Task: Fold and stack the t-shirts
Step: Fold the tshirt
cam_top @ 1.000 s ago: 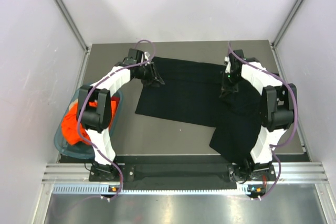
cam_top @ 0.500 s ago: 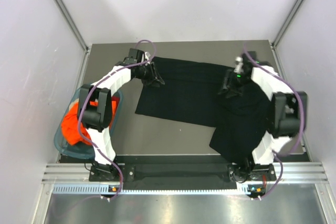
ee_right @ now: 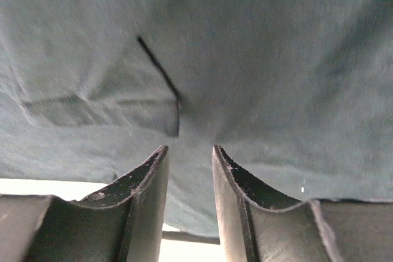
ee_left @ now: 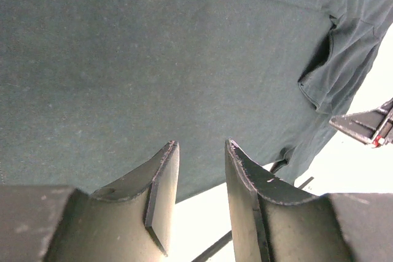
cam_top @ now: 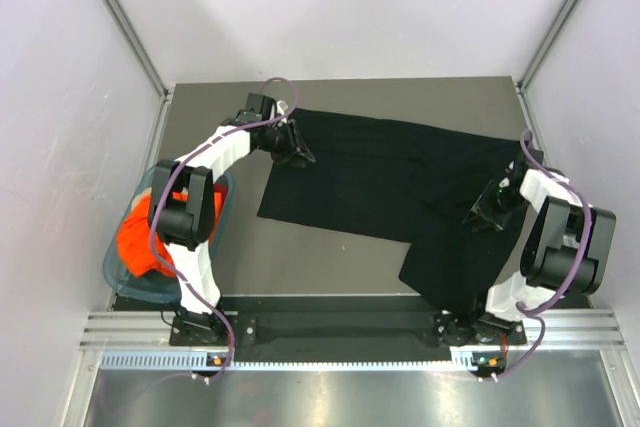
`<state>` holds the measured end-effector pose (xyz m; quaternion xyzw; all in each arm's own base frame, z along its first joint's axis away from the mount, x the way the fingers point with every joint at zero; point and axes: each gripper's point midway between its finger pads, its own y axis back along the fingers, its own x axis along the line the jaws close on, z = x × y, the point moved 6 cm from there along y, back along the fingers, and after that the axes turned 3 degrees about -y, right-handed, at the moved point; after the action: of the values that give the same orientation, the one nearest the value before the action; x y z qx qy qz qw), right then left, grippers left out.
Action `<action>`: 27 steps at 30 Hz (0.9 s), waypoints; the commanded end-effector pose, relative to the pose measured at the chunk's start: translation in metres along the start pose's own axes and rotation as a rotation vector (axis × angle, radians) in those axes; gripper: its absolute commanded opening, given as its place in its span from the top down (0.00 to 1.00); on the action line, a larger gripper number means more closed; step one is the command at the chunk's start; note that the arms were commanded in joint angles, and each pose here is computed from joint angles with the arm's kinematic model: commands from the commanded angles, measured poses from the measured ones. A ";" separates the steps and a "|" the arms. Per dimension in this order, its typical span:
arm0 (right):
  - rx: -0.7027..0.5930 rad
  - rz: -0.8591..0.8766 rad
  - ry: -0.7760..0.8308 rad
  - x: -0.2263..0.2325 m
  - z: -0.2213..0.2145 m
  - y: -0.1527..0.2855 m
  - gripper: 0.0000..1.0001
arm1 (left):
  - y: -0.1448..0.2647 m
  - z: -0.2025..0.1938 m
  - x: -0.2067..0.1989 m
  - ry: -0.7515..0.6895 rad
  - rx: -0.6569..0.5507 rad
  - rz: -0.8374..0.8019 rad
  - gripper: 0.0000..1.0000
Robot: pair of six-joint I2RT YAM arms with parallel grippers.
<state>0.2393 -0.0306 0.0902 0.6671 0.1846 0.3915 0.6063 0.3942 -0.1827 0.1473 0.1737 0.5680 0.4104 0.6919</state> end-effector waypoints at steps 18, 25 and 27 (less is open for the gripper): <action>-0.042 0.097 -0.043 0.013 0.028 -0.002 0.88 | 0.004 0.013 -0.001 -0.021 -0.018 -0.031 0.59; -0.020 0.085 -0.043 0.009 0.026 -0.002 0.77 | 0.000 0.014 0.002 -0.009 -0.010 -0.035 0.59; -0.035 0.098 -0.038 0.012 0.027 0.003 0.77 | 0.002 0.015 0.001 -0.015 -0.017 -0.035 0.59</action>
<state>0.2569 -0.0353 0.0801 0.6848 0.1519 0.3926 0.5948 0.3981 -0.1773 0.1435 0.1706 0.5767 0.4075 0.6872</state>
